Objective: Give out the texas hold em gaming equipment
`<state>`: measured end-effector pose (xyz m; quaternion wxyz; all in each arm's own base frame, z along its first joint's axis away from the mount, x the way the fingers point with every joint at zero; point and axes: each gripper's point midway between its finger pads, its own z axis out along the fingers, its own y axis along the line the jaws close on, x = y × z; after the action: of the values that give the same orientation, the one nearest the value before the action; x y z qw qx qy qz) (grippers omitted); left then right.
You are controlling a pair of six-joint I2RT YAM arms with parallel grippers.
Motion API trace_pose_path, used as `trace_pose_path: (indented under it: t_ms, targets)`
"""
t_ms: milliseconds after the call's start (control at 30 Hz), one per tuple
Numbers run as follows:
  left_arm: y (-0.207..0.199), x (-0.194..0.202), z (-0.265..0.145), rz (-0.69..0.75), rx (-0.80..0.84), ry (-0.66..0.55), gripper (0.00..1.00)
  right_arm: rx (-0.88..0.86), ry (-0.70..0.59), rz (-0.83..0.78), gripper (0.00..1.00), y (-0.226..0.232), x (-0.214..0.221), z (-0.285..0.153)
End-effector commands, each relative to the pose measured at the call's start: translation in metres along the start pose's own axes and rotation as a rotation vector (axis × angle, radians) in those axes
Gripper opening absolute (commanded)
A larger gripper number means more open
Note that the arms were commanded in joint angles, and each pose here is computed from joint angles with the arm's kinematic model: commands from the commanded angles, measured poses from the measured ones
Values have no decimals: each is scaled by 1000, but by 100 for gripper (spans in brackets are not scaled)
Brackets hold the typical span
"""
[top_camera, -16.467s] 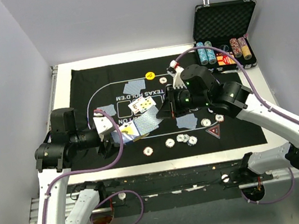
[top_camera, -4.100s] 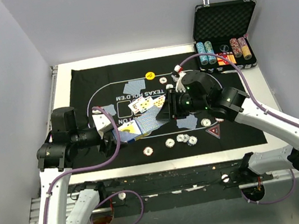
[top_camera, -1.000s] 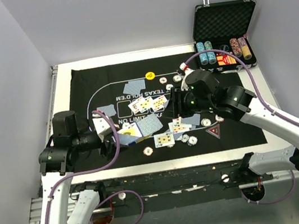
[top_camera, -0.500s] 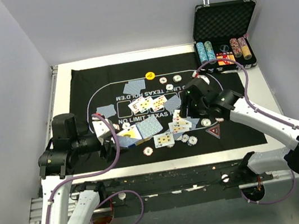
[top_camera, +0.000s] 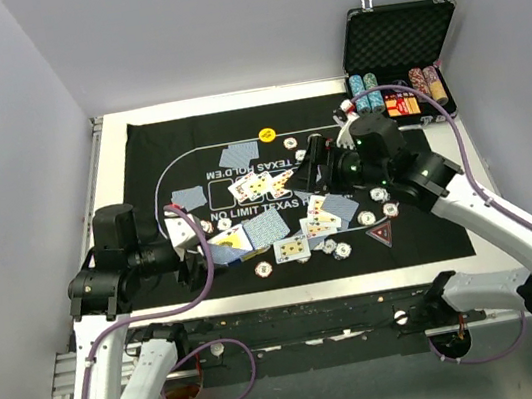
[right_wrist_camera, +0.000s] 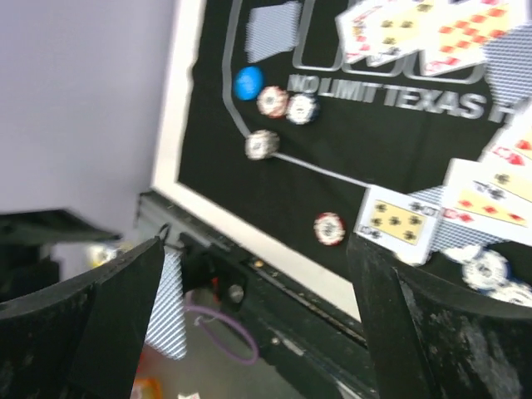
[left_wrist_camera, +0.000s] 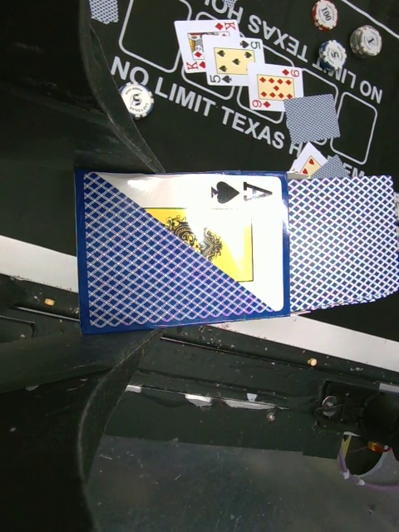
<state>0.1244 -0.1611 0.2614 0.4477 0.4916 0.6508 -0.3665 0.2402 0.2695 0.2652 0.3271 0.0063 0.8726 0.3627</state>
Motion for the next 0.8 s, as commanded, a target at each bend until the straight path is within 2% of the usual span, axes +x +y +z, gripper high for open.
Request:
trace_pose_path:
  t_ms: [0, 67, 367, 600, 767]
  targets:
    - [-4, -5, 1, 26, 22, -35, 19, -300, 84, 9, 100, 62, 5, -25]
    - [-2, -7, 1, 19, 22, -39, 19, -344, 122, -8, 100, 72, 13, -25]
    - [4, -18, 0, 33, 10, -51, 19, -294, 242, -107, 100, 77, 60, -4]
    - [5, -22, 0, 34, 10, -55, 19, -237, 231, -114, 79, 69, 60, -1]
    - [3, -25, -1, 33, 16, -65, 19, -162, 211, -124, 69, 54, 59, 1]
